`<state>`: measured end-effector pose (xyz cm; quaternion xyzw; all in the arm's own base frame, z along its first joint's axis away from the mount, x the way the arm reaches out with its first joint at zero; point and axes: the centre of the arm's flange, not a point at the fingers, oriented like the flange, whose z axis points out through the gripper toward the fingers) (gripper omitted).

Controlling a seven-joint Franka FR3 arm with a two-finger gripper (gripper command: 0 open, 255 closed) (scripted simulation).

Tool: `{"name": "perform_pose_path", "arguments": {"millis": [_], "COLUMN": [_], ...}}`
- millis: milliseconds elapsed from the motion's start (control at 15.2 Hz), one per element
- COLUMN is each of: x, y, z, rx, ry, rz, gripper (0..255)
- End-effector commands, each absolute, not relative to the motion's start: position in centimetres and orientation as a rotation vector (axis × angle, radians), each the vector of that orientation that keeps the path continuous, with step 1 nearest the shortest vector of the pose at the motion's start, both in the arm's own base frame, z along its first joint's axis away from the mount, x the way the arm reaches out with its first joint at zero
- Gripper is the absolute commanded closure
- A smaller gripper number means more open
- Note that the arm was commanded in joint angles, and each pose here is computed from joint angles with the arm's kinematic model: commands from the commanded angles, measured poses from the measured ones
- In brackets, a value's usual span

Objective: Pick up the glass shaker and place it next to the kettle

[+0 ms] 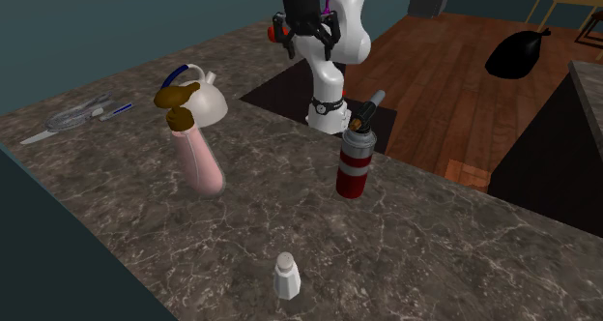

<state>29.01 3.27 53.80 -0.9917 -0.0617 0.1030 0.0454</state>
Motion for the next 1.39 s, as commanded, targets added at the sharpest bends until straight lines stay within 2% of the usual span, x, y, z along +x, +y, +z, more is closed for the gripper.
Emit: {"name": "perform_pose_path", "arguments": {"millis": [0,1320], "x": [29.0,49.1], "y": [3.3,15.5], "z": [53.8,44.9], "rx": [-3.029,-3.168], "ry": [-0.188,-0.053], "rz": [0.315,0.102], "gripper": [0,0]}}
